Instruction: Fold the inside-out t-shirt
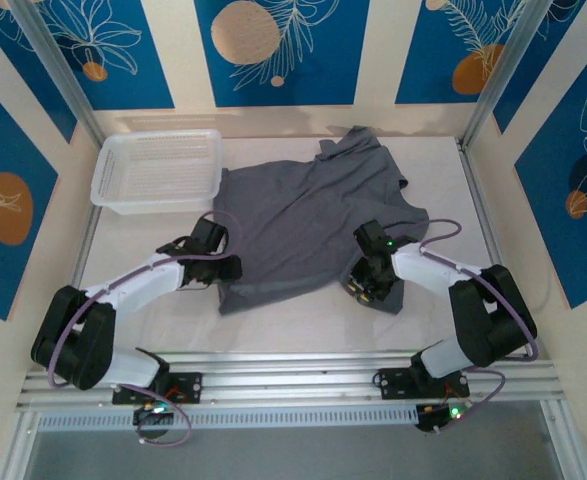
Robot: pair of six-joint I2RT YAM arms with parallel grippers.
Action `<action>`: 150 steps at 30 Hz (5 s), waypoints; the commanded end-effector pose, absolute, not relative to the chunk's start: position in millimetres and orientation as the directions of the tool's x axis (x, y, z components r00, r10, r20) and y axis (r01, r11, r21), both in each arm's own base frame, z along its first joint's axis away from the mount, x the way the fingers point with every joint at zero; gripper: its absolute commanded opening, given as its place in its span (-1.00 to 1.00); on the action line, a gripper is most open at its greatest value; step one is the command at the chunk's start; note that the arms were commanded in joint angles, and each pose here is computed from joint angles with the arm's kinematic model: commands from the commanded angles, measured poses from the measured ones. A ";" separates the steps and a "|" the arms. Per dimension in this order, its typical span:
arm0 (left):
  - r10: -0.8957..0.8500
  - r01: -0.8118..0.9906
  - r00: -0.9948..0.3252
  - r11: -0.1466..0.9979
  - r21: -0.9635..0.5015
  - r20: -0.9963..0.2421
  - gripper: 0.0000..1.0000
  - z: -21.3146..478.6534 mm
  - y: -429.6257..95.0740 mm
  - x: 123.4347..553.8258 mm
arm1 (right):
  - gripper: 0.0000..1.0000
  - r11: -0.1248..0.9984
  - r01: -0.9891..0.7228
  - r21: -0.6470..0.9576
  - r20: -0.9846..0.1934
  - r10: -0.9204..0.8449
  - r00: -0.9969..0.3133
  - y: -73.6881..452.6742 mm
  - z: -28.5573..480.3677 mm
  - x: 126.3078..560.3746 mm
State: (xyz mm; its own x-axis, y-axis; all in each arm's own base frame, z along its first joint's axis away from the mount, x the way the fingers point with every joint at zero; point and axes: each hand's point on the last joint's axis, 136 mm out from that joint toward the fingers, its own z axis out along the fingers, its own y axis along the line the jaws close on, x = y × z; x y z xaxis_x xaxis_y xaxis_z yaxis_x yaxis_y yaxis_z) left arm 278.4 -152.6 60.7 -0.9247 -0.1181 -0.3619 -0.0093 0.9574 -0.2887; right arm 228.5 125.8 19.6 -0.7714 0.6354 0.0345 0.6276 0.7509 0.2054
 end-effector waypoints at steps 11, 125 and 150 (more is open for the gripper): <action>-0.125 -0.032 -0.928 0.966 -0.258 -0.352 -0.09 63.0 -141.1 268.5 | -1.00 0.753 0.625 0.206 -0.018 0.641 -0.767 113.9 44.6 222.7; -0.448 0.461 -0.380 0.667 -0.586 -0.809 -1.00 527.9 -151.8 432.5 | -1.00 0.472 -0.341 0.813 -0.568 0.772 -0.285 -32.8 616.4 422.9; -0.344 -0.142 -0.774 0.912 -0.384 -0.531 -1.00 95.1 -112.3 312.1 | -1.00 0.395 0.539 0.744 -0.048 0.836 -0.547 2.5 143.6 315.6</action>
State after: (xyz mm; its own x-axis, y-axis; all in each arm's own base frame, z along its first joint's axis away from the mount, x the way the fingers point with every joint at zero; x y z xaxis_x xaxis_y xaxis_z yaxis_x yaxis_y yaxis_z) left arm 322.0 -147.1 81.7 -0.8172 -0.3517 -0.4567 -0.0798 0.8537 -0.5146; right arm 345.1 13.9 128.6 -0.6095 0.7928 -0.0024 0.5036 0.3894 0.7712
